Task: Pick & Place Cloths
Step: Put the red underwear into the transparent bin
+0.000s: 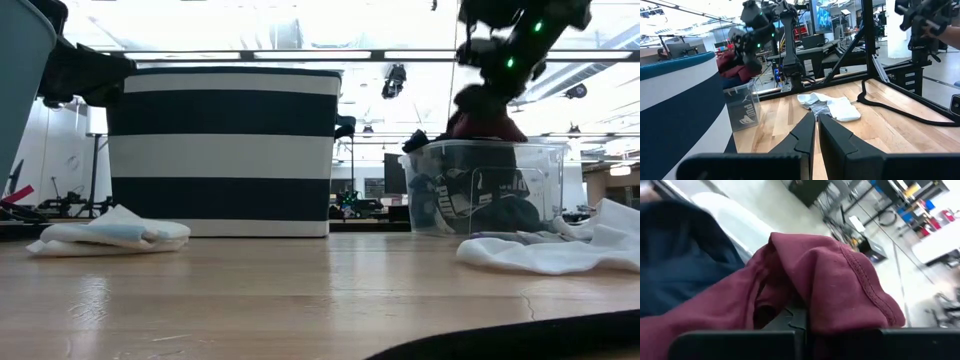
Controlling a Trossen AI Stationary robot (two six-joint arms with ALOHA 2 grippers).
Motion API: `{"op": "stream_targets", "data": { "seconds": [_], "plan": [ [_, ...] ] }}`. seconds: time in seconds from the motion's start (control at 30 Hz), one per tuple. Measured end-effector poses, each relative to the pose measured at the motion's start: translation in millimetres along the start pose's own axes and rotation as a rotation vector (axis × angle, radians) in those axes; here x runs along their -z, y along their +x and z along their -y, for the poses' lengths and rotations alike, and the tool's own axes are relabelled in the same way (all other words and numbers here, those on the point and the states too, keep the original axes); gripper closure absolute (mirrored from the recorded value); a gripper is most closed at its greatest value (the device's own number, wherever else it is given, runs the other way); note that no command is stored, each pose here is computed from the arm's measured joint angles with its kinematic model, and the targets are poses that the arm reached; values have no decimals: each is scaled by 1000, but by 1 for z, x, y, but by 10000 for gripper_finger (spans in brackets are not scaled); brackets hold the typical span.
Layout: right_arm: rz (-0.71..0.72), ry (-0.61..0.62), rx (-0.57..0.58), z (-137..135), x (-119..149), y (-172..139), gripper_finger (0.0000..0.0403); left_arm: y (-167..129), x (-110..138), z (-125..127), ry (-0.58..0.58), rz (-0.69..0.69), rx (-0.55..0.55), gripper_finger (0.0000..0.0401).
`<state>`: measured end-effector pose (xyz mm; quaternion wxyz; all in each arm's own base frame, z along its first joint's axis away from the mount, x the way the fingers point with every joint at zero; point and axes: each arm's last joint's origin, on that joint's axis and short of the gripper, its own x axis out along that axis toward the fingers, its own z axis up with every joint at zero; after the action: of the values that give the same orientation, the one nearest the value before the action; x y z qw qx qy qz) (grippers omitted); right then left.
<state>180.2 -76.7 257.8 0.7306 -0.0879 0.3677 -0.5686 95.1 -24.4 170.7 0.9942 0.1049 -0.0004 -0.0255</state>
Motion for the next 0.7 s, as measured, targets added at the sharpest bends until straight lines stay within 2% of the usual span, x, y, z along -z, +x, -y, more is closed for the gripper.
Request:
{"op": "stream_targets", "data": {
  "seconds": [0.33, 0.5, 0.7],
  "plan": [
    [-139, -53, 78, -19, 6, 38, 383, 0, 0, 0, 0, 0, 0, 371],
    [-141, -55, 80, -18, 3, 38, 372, 0, 0, 0, 0, 0, 0, 371],
    [-112, -13, 68, -5, -2, 28, 353, 0, 0, 0, 0, 0, 0, 371]
  ]
}}
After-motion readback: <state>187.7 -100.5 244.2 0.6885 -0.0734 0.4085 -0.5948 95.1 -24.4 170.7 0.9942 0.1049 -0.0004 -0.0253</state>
